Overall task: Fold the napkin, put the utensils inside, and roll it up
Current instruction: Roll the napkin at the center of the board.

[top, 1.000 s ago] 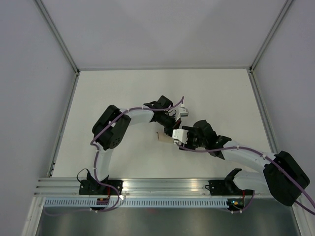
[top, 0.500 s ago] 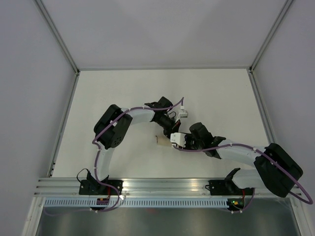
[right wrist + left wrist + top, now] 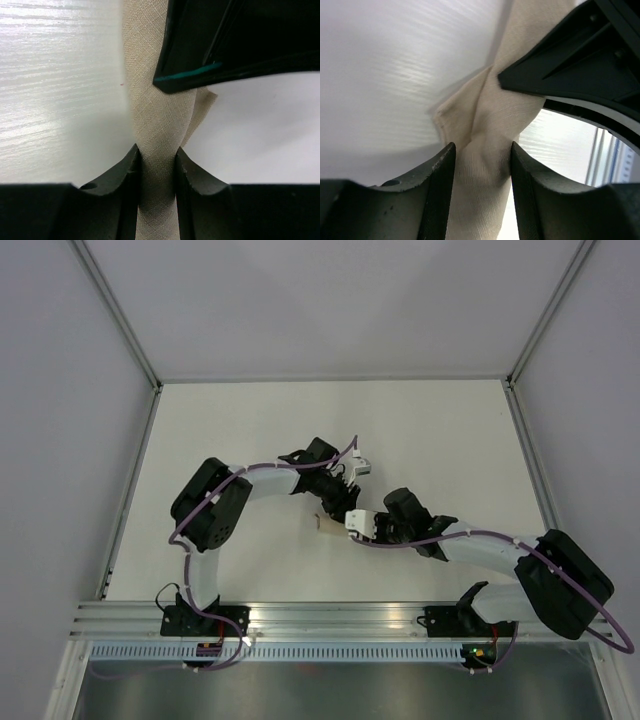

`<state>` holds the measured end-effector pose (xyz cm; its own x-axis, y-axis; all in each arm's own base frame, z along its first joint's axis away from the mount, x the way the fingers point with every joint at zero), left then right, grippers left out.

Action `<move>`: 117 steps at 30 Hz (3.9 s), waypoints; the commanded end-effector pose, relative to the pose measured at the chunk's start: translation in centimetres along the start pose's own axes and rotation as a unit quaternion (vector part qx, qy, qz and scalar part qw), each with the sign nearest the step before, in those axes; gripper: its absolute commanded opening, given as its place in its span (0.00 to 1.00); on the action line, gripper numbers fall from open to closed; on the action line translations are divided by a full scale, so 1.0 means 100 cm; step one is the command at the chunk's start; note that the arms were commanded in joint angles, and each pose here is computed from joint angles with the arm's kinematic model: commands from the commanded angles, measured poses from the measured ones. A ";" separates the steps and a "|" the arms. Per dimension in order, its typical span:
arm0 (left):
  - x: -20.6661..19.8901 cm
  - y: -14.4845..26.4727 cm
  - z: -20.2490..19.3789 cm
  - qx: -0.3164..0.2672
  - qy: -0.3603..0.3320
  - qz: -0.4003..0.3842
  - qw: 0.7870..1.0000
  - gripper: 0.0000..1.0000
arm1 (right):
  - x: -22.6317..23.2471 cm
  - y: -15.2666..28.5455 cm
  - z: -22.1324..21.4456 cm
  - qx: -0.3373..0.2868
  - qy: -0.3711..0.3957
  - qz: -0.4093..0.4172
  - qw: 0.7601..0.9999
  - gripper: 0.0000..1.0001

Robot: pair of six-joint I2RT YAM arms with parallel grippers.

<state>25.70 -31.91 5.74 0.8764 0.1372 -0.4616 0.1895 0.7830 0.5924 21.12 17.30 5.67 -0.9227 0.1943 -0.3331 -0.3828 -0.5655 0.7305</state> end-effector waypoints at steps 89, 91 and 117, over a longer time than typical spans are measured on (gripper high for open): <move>-0.016 -0.040 -0.023 0.079 -0.396 0.257 0.878 0.12 | -0.068 -0.048 -0.040 0.133 -0.263 0.355 0.887 0.50; -0.016 -0.039 -0.023 0.077 -0.389 0.256 0.882 0.10 | -0.081 -0.045 -0.033 0.120 -0.262 0.325 0.901 0.57; -0.006 -0.051 -0.020 0.054 -0.164 0.256 0.951 0.09 | -0.149 0.071 -0.034 0.101 -0.466 0.042 0.878 0.43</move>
<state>25.89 -36.15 5.91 0.9199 0.2255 0.3209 -0.3846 0.6792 0.6251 34.18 8.19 13.75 -0.5940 0.7446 0.3045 -0.2328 -0.5214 0.8209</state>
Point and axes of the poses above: each gripper's point midway between its finger pads, its own y axis back along the fingers, its own x axis along the line the jaws close on, z = x × y, the point moved 5 cm from there along y, back along the fingers, and after that the axes turned 6 degrees about -y, right-handed, at the moved point
